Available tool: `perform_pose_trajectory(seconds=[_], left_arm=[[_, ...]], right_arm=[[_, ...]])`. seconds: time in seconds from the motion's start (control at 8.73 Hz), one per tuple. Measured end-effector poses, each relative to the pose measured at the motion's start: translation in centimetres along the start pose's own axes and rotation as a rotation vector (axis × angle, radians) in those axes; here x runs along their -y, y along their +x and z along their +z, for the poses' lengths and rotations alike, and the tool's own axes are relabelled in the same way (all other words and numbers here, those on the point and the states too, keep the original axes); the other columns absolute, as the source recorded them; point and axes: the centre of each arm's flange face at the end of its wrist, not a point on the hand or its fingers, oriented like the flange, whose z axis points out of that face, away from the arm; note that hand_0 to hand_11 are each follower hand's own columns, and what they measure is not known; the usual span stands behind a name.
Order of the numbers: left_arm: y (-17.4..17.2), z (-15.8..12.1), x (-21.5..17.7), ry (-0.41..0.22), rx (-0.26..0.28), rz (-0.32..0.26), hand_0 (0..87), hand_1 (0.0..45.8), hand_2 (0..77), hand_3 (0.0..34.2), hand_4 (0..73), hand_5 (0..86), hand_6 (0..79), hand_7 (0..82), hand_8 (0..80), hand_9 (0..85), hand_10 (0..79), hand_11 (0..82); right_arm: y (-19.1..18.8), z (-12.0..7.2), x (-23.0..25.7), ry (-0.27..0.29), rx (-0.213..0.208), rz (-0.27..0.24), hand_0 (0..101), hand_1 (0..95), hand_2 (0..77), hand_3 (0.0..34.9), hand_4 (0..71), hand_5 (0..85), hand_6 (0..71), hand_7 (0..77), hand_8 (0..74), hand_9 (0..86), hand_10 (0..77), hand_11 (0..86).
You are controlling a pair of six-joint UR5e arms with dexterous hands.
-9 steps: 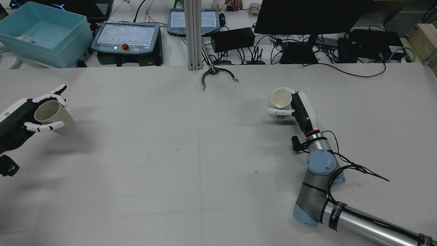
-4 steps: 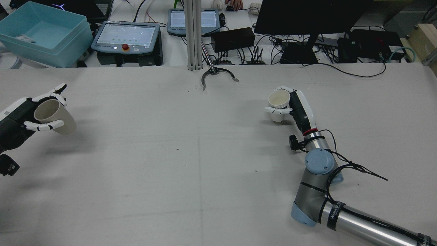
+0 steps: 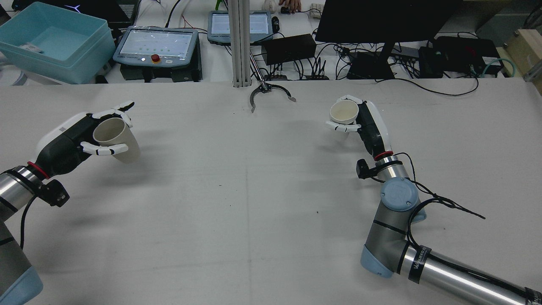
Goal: Pour water
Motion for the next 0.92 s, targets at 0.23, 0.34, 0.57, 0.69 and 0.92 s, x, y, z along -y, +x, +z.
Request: perform_pose_trajectory(seconds=[0.23, 0.34, 0.57, 0.69, 0.92], left_arm=[[-3.5, 7.2, -8.5, -0.087, 0.048, 0.024, 42.0, 16.4, 36.5, 0.0, 28.9, 49.6, 3.8, 10.4, 0.5, 2.2, 4.9, 9.8], [-5.4, 10.8, -13.0, -0.127, 0.063, 0.038, 42.0, 16.4, 36.5, 0.0, 28.9, 49.6, 3.8, 10.4, 0.5, 2.2, 4.9, 9.8], [-7.1, 15.2, -20.4, -0.195, 0.063, 0.108, 42.2, 15.8, 36.5, 0.0, 28.9, 49.6, 3.8, 11.4, 0.5, 3.8, 4.9, 9.8], [-7.8, 15.9, -22.4, -0.211, 0.067, 0.151, 39.4, 15.3, 36.5, 0.0, 28.9, 49.6, 3.8, 11.4, 0.5, 3.8, 4.9, 9.8], [-9.4, 15.8, -23.4, -0.217, 0.105, 0.196, 37.7, 15.3, 36.5, 0.0, 28.9, 49.6, 3.8, 11.4, 0.5, 3.8, 5.4, 10.4]], right_arm=[[-2.2, -0.3, -0.9, -0.008, 0.012, 0.008, 48, 9.3, 18.5, 0.0, 20.2, 55.1, 45.3, 56.2, 39.3, 54.5, 20.2, 30.5], [-3.5, -0.5, -1.3, -0.013, 0.006, 0.006, 48, 9.8, 18.5, 0.0, 19.1, 54.5, 44.2, 55.1, 39.8, 54.5, 20.2, 30.5], [-5.6, 0.0, -1.8, -0.036, -0.023, -0.001, 48, 11.5, 18.5, 0.0, 15.3, 56.7, 44.2, 55.6, 39.8, 54.5, 20.7, 30.5], [-7.0, 0.5, -2.6, -0.055, -0.037, -0.016, 48, 11.5, 17.5, 0.0, 14.7, 57.3, 44.2, 56.2, 40.9, 55.6, 21.3, 32.2], [-12.6, 1.4, -8.5, -0.142, -0.036, -0.133, 48, 11.5, 17.5, 0.0, 14.2, 57.8, 44.2, 56.2, 40.4, 55.6, 21.3, 32.2]])
